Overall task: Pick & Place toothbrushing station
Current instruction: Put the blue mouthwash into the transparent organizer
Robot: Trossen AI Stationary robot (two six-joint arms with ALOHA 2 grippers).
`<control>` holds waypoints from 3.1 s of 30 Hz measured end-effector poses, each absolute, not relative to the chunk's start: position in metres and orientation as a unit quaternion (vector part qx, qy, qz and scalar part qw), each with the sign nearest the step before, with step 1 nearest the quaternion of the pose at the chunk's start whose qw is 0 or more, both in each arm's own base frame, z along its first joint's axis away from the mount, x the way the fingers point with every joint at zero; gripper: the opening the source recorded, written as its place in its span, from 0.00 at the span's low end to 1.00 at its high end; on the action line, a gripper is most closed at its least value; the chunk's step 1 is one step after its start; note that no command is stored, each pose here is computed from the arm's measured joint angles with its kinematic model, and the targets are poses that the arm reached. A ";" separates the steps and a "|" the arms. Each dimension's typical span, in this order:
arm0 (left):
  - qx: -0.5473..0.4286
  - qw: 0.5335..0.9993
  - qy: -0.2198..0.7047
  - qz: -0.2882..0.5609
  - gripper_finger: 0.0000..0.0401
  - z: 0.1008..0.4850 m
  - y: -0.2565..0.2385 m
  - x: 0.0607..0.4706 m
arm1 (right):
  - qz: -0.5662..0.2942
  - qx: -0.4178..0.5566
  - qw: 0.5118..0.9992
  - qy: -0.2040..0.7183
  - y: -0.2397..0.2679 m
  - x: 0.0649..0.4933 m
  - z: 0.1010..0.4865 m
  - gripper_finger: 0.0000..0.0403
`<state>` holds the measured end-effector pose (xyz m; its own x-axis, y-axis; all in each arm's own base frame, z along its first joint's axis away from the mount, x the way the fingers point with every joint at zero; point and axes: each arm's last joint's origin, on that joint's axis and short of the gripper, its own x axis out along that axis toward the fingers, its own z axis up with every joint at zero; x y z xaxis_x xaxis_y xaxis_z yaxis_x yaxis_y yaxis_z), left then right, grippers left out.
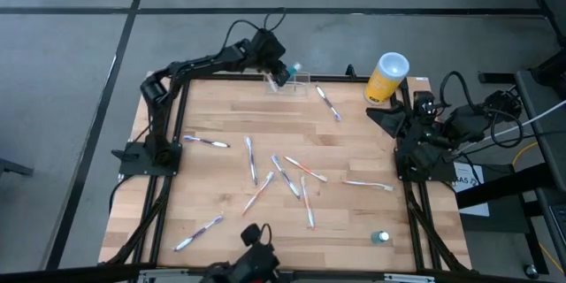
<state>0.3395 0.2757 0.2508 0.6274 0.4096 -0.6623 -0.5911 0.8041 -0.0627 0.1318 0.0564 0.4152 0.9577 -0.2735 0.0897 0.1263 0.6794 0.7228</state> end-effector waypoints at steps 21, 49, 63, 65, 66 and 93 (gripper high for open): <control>-0.145 0.882 0.363 0.263 0.00 0.237 0.270 0.346 | -0.106 0.375 0.914 -0.110 0.058 0.134 0.419 0.29; -0.082 0.867 0.426 -0.243 0.18 0.249 0.044 0.405 | -0.078 0.471 0.861 0.173 0.107 0.138 0.354 0.28; -0.058 0.891 0.436 -0.117 0.09 0.307 0.052 0.328 | -0.028 0.463 0.656 0.595 0.174 0.133 0.292 0.20; -0.049 0.901 0.422 -0.083 0.08 0.320 0.053 0.306 | -0.021 0.451 0.631 0.630 0.178 0.129 0.289 0.19; -0.045 0.906 0.414 -0.070 0.08 0.324 0.052 0.296 | -0.019 0.444 0.623 0.644 0.180 0.126 0.287 0.18; -0.088 0.940 0.323 0.070 0.16 0.338 -0.018 0.182 | 0.043 0.001 0.650 0.758 0.228 0.140 0.262 0.11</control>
<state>0.1823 -0.0180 0.3376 0.7813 0.0745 -0.6197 -0.1881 0.9748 -0.1199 0.1398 0.2281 0.2617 -0.1539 0.0570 -0.9864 -0.0548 0.9963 0.0661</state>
